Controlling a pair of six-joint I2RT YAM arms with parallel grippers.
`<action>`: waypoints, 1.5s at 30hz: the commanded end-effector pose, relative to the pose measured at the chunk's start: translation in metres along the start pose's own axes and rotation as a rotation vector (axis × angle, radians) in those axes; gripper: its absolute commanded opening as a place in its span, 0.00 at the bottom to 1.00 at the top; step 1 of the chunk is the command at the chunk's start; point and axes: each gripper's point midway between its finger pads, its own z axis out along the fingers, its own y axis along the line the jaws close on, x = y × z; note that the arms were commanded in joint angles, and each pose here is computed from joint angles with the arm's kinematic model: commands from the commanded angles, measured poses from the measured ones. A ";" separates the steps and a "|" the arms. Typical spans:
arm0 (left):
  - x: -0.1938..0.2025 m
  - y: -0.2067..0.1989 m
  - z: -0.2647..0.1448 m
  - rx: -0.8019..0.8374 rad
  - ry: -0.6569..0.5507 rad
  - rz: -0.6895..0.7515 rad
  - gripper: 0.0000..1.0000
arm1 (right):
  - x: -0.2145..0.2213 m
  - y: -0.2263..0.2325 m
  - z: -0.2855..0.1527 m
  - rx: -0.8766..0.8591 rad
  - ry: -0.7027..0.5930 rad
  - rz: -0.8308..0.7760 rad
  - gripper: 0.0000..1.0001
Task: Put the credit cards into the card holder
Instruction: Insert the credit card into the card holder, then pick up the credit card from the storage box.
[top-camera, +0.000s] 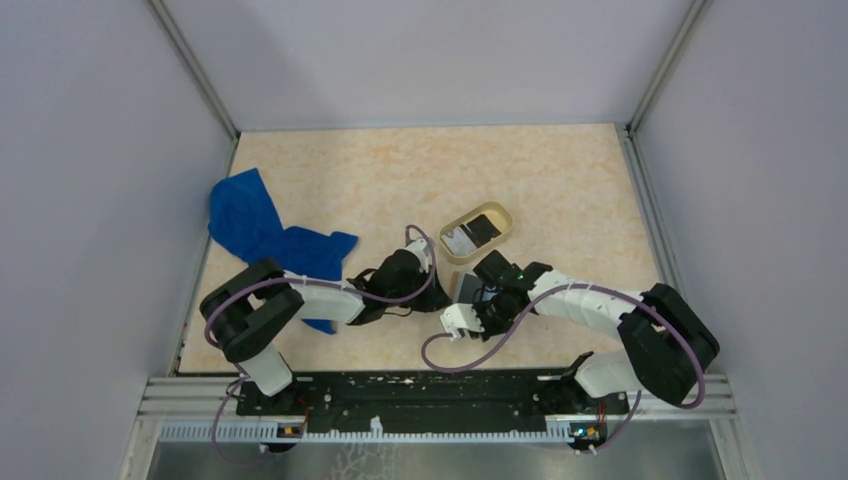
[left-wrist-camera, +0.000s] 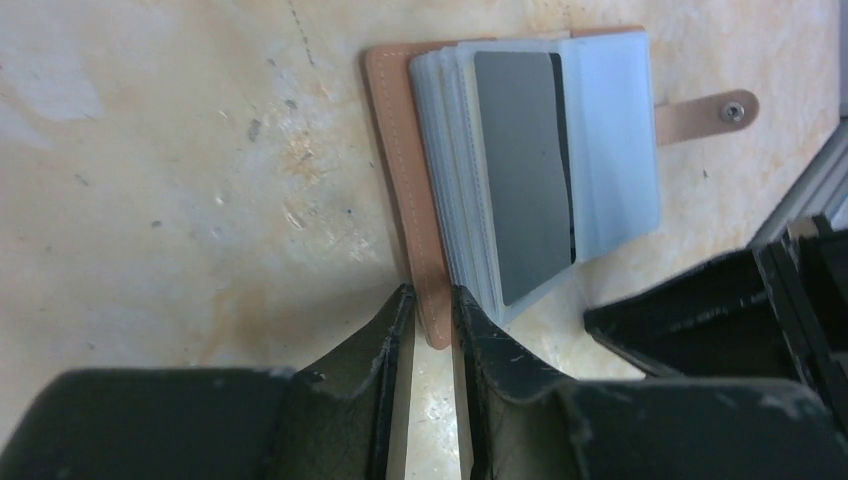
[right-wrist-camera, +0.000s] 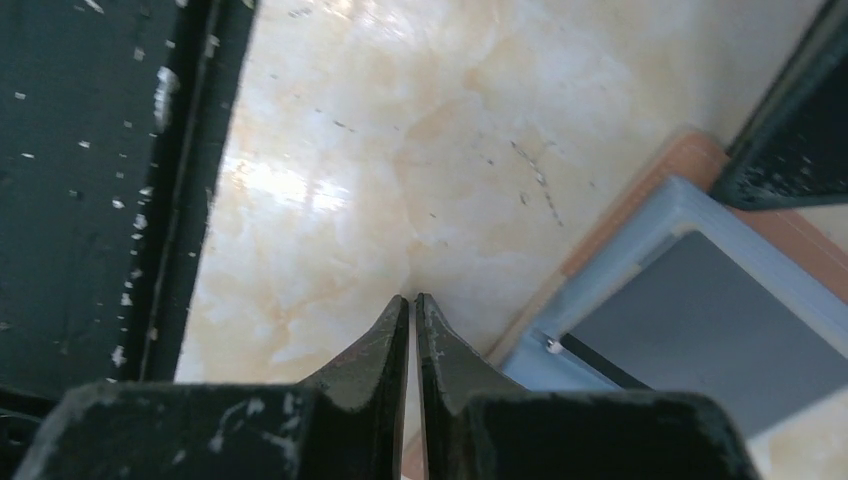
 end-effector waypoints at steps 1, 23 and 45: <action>0.025 0.000 -0.002 0.046 0.077 -0.024 0.26 | 0.021 -0.030 -0.017 0.132 0.166 0.013 0.07; -0.038 -0.032 -0.055 0.142 -0.244 0.223 0.44 | -0.079 -0.135 -0.196 0.569 -0.541 0.411 0.93; -0.101 0.006 -0.045 0.113 -0.526 0.083 0.89 | 0.014 -0.246 -0.101 0.299 -0.487 1.116 0.66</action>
